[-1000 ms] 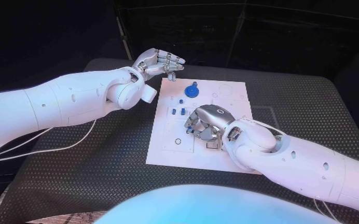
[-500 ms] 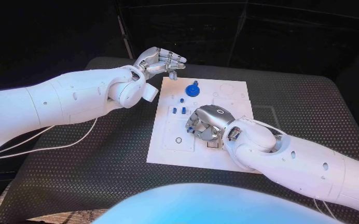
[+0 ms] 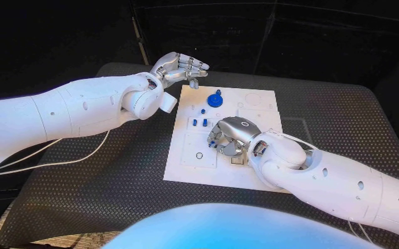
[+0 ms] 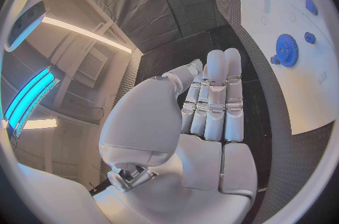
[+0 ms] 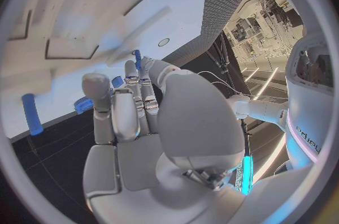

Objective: Assemble the parts on the task board

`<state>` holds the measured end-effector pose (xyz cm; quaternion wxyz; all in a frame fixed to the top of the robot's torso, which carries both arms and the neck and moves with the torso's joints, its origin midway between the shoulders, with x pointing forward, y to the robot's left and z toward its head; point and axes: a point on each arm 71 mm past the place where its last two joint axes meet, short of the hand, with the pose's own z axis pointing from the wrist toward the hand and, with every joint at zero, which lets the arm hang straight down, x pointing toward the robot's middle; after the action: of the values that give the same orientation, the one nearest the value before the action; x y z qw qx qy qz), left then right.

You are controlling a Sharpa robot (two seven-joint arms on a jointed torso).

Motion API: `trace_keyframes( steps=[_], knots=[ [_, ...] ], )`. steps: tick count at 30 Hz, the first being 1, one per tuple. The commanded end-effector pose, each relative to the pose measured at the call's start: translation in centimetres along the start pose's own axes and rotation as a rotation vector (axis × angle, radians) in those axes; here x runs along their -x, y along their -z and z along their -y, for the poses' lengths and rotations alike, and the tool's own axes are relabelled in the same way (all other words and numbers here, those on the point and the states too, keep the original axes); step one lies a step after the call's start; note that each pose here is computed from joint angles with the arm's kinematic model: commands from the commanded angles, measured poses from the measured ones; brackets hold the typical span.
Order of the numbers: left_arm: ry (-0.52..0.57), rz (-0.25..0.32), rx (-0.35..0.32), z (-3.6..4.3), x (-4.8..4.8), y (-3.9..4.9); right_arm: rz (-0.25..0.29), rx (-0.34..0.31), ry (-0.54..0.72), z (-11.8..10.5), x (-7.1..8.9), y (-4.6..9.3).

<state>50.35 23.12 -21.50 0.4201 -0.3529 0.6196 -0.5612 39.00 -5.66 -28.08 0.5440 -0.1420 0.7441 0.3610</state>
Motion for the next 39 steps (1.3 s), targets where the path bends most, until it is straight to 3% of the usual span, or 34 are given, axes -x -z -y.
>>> trace_keyframes(
  steps=[1, 13, 28, 39],
  knots=[
    [0.011, -0.011, -0.006, 0.17, -0.17, -0.08, -0.001, -0.013, 0.017, 0.1, 0.0, -0.1],
    [0.011, -0.012, -0.005, 0.17, -0.2, -0.1, 0.001, -0.021, 0.024, 0.0, -0.1, -0.3],
    [0.01, -0.011, 0.001, 0.09, -0.14, -0.18, -0.075, 0.0, 0.037, -0.5, -0.7, -0.4],
    [0.012, -0.016, 0.004, 0.07, -0.26, -0.28, -0.088, -0.013, 0.044, -0.6, -1.1, -0.4]
  ],
)
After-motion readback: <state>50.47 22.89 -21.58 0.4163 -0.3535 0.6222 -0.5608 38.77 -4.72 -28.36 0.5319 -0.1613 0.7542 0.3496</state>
